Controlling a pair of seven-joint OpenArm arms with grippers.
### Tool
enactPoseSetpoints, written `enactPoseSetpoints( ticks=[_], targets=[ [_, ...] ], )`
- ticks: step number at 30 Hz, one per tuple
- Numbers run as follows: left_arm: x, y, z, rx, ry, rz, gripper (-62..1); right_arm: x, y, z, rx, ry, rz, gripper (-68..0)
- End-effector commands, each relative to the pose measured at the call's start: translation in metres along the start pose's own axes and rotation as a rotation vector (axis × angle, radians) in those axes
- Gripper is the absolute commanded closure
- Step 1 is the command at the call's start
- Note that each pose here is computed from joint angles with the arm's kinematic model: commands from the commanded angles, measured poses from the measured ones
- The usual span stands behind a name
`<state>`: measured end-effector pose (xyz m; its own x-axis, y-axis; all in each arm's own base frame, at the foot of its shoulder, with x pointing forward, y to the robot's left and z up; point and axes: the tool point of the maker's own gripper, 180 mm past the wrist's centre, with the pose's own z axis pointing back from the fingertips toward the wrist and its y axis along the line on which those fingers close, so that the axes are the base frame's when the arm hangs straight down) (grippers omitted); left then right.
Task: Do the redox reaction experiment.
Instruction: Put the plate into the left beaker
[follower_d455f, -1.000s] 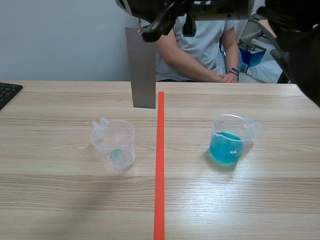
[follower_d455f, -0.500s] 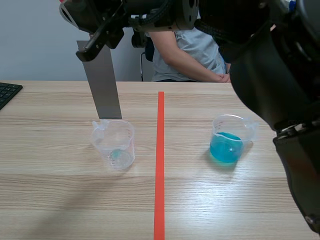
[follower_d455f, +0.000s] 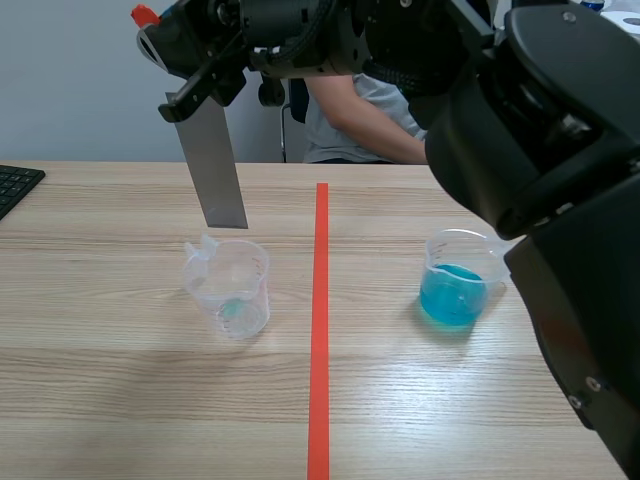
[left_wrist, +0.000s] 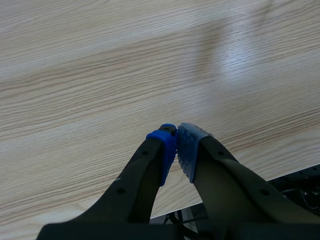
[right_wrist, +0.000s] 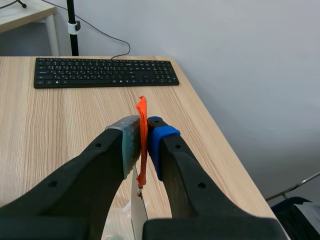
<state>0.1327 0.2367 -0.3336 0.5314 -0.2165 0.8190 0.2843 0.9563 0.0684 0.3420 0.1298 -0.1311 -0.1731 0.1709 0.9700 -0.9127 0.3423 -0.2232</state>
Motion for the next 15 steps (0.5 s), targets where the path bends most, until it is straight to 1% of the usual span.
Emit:
enactPoseSetpoints(
  ticks=[1, 7, 10, 15],
  targets=[
    [0.005, -0.001, 0.001, 0.001, -0.019, 0.005, -4.9, 0.015, -0.008, 0.000, -0.015, -0.040, 0.030, -1.5],
    [0.005, -0.001, 0.001, 0.001, -0.019, 0.005, -4.9, 0.007, -0.011, -0.002, -0.024, -0.036, 0.027, -1.5],
    [0.005, -0.001, 0.001, 0.001, -0.019, 0.005, -4.9, 0.003, -0.012, -0.003, -0.023, -0.042, 0.011, -1.5],
    [0.005, -0.001, 0.001, 0.001, -0.019, 0.005, -4.9, -0.005, -0.006, -0.008, -0.003, -0.038, -0.001, -1.5]
  ],
)
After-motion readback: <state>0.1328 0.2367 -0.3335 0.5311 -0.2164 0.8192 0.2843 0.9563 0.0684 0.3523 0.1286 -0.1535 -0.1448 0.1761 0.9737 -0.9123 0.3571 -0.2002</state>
